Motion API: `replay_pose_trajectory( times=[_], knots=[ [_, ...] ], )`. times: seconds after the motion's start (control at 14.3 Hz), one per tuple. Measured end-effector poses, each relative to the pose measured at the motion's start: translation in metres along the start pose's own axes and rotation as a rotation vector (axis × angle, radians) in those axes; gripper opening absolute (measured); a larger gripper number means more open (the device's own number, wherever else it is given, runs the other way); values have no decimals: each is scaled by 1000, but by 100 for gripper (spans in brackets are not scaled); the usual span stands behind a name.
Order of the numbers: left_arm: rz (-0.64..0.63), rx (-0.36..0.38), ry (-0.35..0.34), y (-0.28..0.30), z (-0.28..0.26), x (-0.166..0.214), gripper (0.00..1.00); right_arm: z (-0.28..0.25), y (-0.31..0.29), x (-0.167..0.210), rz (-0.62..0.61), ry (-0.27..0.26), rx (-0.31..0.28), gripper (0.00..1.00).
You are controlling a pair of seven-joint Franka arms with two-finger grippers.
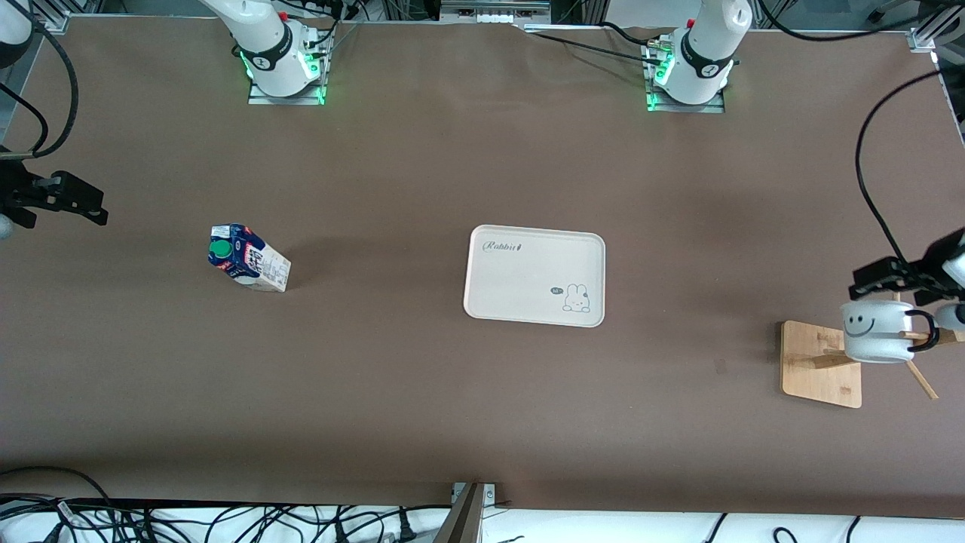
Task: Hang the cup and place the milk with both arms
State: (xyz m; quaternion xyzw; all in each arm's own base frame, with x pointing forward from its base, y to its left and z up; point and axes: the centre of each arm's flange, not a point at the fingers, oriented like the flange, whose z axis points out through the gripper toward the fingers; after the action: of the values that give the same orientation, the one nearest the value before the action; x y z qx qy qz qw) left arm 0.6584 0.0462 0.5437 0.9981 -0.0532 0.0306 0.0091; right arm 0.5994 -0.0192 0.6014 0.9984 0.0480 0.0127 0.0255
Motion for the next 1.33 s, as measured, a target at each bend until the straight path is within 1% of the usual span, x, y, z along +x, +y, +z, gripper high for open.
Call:
replay_pose_trajectory(
  times=[0.14,0.28,0.42,0.56,0.63,0.77,0.84,0.98,1.33],
  knots=[
    [23,-16,-12,34,-11,-14,100,2,-10,-2,-21,-24,2,100],
    [29,-7,-34,61,-14,-32,100,3,-16,-2,-39,-37,-17,100],
    [35,11,-55,76,-11,-46,100,3,-16,-2,-42,-39,-21,100],
    [21,16,-73,73,-6,-58,100,3,-15,-2,-41,-38,-18,100],
    [11,15,-81,67,-3,-62,100,3,-14,-3,-37,-36,-4,100],
    [-6,13,-85,57,0,-66,100,2,-7,-4,-14,-28,50,100],
    [-8,12,-85,56,0,-67,100,1,2,-5,3,-25,63,100],
    [-5,9,-83,57,-1,-68,100,0,16,-8,29,-18,70,100],
    [-3,9,-83,59,-2,-68,100,0,19,-9,33,-27,64,100]
  ],
)
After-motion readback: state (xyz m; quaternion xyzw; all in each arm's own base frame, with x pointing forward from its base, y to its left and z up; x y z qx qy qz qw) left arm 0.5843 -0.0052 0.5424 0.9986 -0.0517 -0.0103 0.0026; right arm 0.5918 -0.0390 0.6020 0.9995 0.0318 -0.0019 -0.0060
